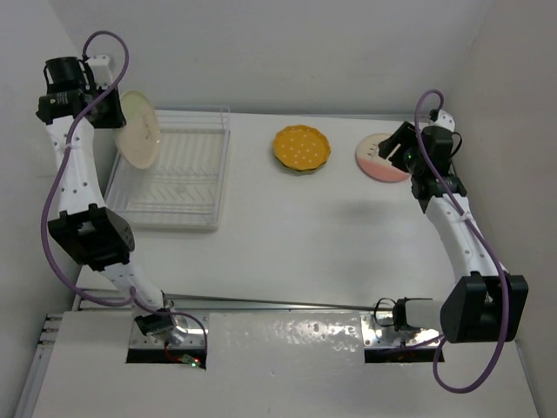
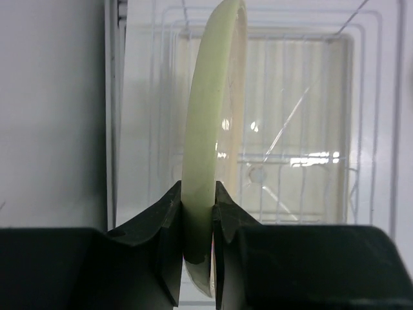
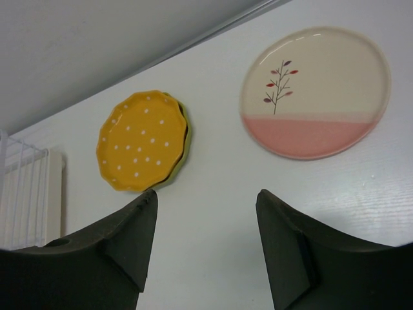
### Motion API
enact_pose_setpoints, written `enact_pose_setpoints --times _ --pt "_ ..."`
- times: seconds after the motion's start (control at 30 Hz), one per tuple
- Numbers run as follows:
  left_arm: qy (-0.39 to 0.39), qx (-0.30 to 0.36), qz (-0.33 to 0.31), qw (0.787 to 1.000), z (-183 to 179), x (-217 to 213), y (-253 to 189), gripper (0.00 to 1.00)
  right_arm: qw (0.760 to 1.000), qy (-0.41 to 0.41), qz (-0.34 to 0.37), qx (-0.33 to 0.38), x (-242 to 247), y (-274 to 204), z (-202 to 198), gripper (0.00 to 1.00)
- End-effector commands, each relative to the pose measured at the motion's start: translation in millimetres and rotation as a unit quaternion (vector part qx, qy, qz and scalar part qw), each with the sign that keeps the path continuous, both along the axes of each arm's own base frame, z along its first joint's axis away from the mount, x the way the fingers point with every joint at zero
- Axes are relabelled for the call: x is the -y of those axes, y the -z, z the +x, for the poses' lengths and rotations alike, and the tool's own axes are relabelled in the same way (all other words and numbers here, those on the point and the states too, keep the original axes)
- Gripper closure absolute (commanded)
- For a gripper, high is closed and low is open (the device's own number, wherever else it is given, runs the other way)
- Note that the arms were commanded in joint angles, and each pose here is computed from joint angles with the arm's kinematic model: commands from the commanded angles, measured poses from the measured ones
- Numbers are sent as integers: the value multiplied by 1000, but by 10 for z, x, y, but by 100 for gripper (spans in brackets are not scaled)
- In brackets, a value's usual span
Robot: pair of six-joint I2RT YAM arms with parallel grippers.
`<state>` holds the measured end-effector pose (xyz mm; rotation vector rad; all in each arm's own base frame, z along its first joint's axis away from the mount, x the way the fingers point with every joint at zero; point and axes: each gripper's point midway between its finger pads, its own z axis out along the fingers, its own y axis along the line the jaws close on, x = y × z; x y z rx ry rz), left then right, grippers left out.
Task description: Unload the plates from the dish rack
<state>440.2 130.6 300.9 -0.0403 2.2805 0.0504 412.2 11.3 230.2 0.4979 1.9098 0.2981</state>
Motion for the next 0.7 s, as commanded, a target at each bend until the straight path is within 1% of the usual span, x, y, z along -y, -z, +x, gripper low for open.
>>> enact_pose_setpoints --times 0.0,0.07,0.1,0.13,0.17,0.2,0.23,0.27,0.3,0.33,0.37,0.4,0.43,0.47,0.5,0.53,0.6,0.67 --pt "9 166 23 986 43 122 -1089 100 998 -29 8 49 -123 -290 47 38" --pt "13 200 -8 980 51 236 -1334 100 994 -80 31 70 -320 -433 80 38" --pt "16 216 -16 976 46 282 -1463 100 990 -119 39 69 -565 -430 95 38" --pt "21 226 -38 973 82 355 -1516 100 981 -166 50 88 -763 -592 112 38" --pt "27 239 -46 969 88 422 -1620 100 975 -200 47 90 -917 -623 113 38" --pt "36 244 -74 966 100 513 -1652 100 965 -246 48 78 -1191 -545 124 37" --pt "53 249 -89 963 138 617 -1678 100 953 -283 47 92 -1377 -679 130 35" --pt "71 248 -104 961 155 719 -1667 100 931 -347 57 95 -1639 -703 36 33" --pt "102 244 -136 955 155 914 -1666 100 912 -391 70 104 -1908 -726 52 28" --pt "129 235 -152 951 184 1133 -1605 100 890 -432 105 101 -2096 -776 -33 25" --pt "151 228 -162 948 181 1275 -1568 100 879 -450 123 100 -2208 -787 -37 22" --pt "181 221 -177 942 159 1458 -1546 100 863 -470 137 123 -2352 -906 -28 19" --pt "210 219 -187 934 140 1664 -1548 100 855 -479 158 122 -2438 -872 55 18" --pt "228 207 -202 930 133 1778 -1468 100 845 -485 192 115 -2515 -918 51 18" --pt "254 202 -222 919 83 1923 -1478 100 834 -496 196 144 -2592 -1084 82 18" --pt "274 200 -232 912 81 2057 -1467 100 832 -497 204 138 -2653 -1022 154 17" --pt "297 188 -249 902 59 2218 -1414 100 825 -509 192 151 -2793 -1099 187 17" --pt "323 179 -254 894 29 2399 -1374 100 828 -513 177 141 -2918 -951 253 15"
